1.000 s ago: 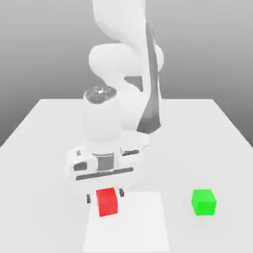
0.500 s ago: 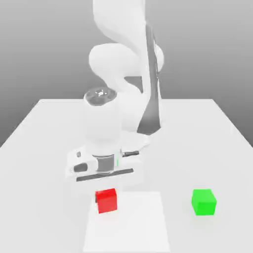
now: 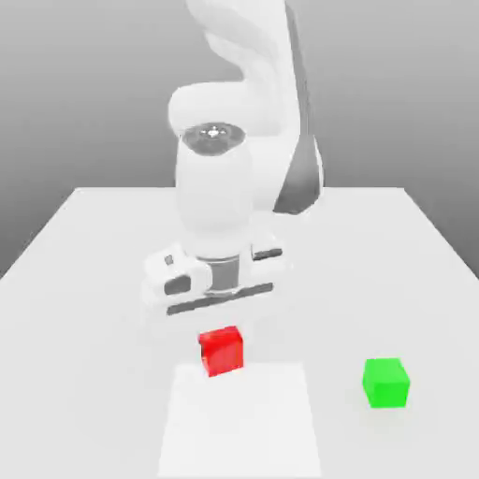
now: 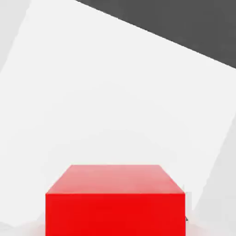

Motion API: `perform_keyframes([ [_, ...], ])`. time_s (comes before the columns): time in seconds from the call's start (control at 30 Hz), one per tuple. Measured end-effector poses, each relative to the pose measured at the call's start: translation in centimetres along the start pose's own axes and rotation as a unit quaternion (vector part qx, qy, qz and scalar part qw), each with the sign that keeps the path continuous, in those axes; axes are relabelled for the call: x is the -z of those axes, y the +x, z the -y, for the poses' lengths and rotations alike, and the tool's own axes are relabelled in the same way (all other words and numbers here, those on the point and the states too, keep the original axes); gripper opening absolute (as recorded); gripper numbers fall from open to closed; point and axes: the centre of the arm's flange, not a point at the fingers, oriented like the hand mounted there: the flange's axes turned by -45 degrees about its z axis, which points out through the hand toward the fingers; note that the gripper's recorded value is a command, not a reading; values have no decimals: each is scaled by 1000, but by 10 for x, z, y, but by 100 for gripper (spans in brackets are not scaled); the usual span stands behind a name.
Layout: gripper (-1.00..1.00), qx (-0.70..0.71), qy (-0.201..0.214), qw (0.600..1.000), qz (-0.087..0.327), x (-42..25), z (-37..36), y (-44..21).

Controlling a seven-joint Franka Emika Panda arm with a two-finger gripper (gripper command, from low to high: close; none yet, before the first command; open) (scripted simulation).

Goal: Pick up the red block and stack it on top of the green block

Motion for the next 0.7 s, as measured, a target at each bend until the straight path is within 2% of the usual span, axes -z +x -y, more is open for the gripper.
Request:
perform_keyframes([
  [0.17,-100,183,0,983,0,11,61,46],
  [0.37,-100,398,0,917,0,24,151,84],
  [0.47,-100,445,1,896,0,9,174,92],
  [0.57,-100,438,1,899,0,-23,165,91],
  [0.6,100,438,1,899,1,-33,165,90],
  [0.7,100,438,1,899,1,-33,165,90],
])
